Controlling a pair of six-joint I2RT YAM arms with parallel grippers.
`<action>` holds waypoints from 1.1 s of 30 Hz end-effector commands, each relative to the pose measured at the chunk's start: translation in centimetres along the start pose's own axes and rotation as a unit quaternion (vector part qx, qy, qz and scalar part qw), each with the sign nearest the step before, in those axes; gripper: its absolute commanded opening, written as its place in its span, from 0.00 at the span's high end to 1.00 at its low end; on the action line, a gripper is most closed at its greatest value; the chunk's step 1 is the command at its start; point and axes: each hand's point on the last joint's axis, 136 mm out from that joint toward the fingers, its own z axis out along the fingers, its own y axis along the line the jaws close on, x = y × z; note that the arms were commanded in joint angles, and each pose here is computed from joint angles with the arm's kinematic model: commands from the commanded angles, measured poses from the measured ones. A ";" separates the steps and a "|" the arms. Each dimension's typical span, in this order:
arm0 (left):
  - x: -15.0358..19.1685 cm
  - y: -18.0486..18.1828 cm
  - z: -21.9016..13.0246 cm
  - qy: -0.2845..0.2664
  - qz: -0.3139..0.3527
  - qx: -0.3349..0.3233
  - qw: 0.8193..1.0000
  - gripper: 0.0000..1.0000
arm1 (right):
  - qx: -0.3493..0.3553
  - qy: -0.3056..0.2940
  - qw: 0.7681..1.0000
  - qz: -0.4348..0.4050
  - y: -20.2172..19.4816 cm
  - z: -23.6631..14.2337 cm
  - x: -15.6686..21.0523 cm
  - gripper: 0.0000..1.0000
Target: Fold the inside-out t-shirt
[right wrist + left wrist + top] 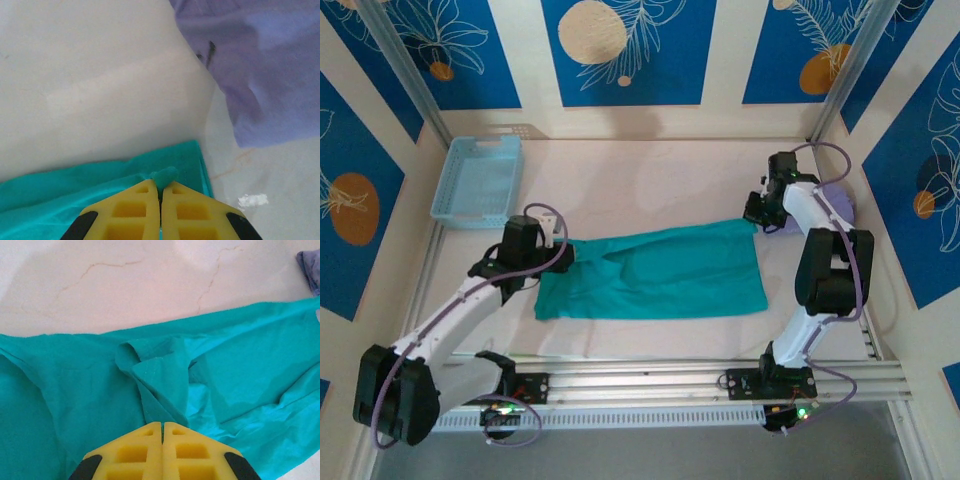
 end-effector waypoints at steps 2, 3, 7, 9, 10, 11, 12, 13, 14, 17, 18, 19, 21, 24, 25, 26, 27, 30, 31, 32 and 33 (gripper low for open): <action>0.4 -0.1 -1.0 0.002 0.000 -0.005 1.000 1.00 | 0.008 0.010 1.000 0.022 -1.4 -0.4 1.2 0.94; 0.7 -0.1 -1.0 0.005 -0.001 -0.003 1.000 1.00 | 0.009 0.010 1.000 0.024 -1.5 -0.4 1.3 0.94; 1.9 0.0 -0.8 0.021 -0.011 0.003 1.000 1.00 | 0.015 0.015 0.999 0.027 -1.8 -0.3 1.9 0.94; 2.2 0.1 -0.8 0.024 -0.016 0.003 1.000 1.00 | 0.020 0.017 0.999 0.030 -2.1 -0.2 2.2 0.94; 2.3 0.1 -0.9 0.022 -0.017 0.003 1.000 1.00 | 0.022 0.018 0.999 0.030 -2.3 -0.2 2.3 0.94; 2.4 0.1 -1.0 0.022 -0.018 0.003 1.000 1.00 | 0.022 0.020 0.999 0.031 -2.3 -0.2 2.4 0.94; 2.4 0.2 -1.2 0.019 -0.018 0.001 1.000 1.00 | 0.023 0.019 0.999 0.032 -2.4 -0.2 2.5 0.94; 2.4 0.2 -1.4 0.017 -0.017 0.000 1.000 1.00 | 0.022 0.019 0.999 0.033 -2.4 -0.3 2.5 0.94; 2.3 0.1 -1.5 0.015 -0.016 0.000 1.000 1.00 | 0.022 0.020 0.999 0.034 -2.4 -0.3 2.5 0.94; 2.4 0.1 -1.8 0.011 -0.014 0.001 1.000 1.00 | 0.021 0.020 0.999 0.034 -2.4 -0.4 2.7 0.94; 2.4 0.1 -1.8 0.011 -0.015 0.002 1.000 1.00 | 0.020 0.022 0.999 0.034 -2.4 -0.4 2.8 0.94; 2.6 0.1 -1.9 0.014 -0.016 0.002 1.000 1.00 | 0.021 0.023 0.999 0.035 -2.4 -0.4 2.9 0.94; 2.9 0.1 -1.8 0.018 -0.019 0.005 1.000 1.00 | 0.019 0.024 0.999 0.035 -2.3 -0.4 3.0 0.94; 3.1 -0.3 -1.8 0.020 -0.024 0.017 0.999 1.00 | 0.017 0.025 0.999 0.036 -2.3 -0.4 3.2 0.94; 3.3 -0.4 -1.7 0.022 -0.028 0.022 0.999 1.00 | 0.017 0.025 0.999 0.036 -2.3 -0.4 3.2 0.94; 3.5 -0.4 -1.6 0.024 -0.031 0.025 0.999 1.00 | 0.017 0.026 0.999 0.036 -2.3 -0.4 3.2 0.94; 3.7 -0.4 -1.4 0.027 -0.034 0.028 0.999 1.00 | 0.017 0.027 0.999 0.036 -2.3 -0.3 3.3 0.94; 4.5 -0.3 -0.9 0.043 -0.042 0.029 0.998 1.00 | 0.018 0.028 0.999 0.037 -2.3 -0.4 3.4 0.93; 4.9 -0.2 -0.8 0.049 -0.045 0.030 0.997 1.00 | 0.018 0.029 0.999 0.038 -2.4 -0.4 3.5 0.93; 5.2 -0.2 -0.6 0.054 -0.049 0.031 0.997 1.00 | 0.021 0.031 0.999 0.037 -2.5 -0.2 3.7 0.93; 5.6 -0.1 -0.3 0.060 -0.054 0.033 0.996 1.00 | 0.024 0.031 0.998 0.039 -2.6 -0.2 3.8 0.93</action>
